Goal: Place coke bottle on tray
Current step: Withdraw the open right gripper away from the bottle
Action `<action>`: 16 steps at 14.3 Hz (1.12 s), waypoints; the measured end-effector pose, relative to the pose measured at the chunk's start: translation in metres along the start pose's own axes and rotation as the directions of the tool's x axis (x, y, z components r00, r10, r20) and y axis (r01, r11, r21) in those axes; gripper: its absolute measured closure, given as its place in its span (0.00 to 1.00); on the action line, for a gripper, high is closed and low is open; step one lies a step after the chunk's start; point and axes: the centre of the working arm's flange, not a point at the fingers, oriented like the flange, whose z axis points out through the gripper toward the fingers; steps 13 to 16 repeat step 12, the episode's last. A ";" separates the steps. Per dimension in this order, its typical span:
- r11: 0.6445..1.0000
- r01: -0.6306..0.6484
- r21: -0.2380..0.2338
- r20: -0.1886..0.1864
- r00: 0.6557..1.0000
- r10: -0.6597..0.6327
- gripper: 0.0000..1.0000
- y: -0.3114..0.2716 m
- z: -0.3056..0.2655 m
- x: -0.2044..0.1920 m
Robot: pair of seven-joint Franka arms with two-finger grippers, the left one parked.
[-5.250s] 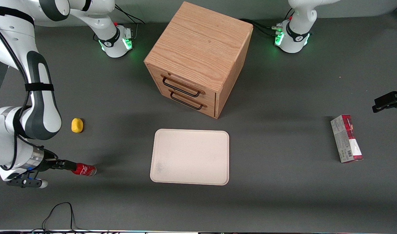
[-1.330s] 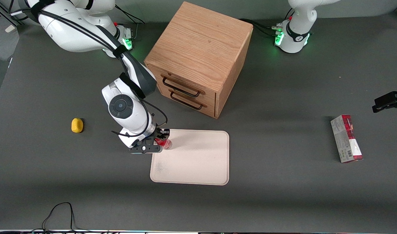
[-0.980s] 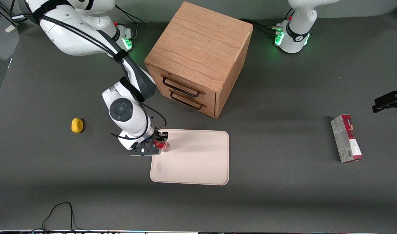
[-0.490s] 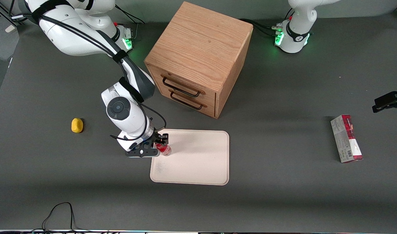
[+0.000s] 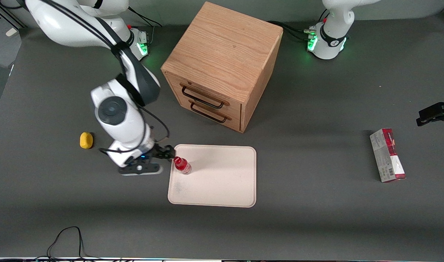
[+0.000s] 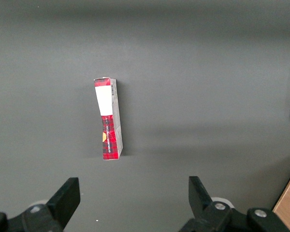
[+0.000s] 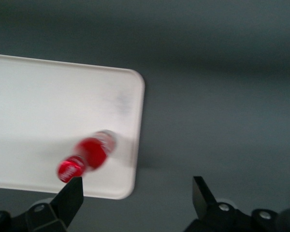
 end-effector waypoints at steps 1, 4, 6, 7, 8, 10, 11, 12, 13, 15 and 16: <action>1.000 0.015 0.002 0.011 1.000 -0.015 0.00 0.022 -0.027 -0.001; 0.998 0.049 0.027 0.044 0.998 -0.050 0.00 0.112 -0.108 -0.015; 0.999 0.037 0.031 0.046 0.998 -0.038 0.00 0.163 -0.151 -0.032; 0.999 0.024 0.038 0.046 0.999 -0.026 0.00 0.183 -0.168 -0.041; 0.999 0.017 0.045 0.049 0.999 -0.019 0.00 0.199 -0.180 -0.049; 0.999 0.017 0.052 0.058 0.998 -0.020 0.00 0.225 -0.191 -0.061; 0.998 0.010 0.057 0.059 0.998 -0.013 0.00 0.233 -0.192 -0.064; 0.998 0.003 0.065 0.060 0.998 -0.007 0.00 0.238 -0.192 -0.066; 0.998 0.003 0.065 0.060 0.998 -0.007 0.00 0.238 -0.192 -0.066; 0.998 0.003 0.065 0.060 0.998 -0.007 0.00 0.238 -0.192 -0.066; 0.998 0.003 0.065 0.060 0.998 -0.007 0.00 0.238 -0.192 -0.066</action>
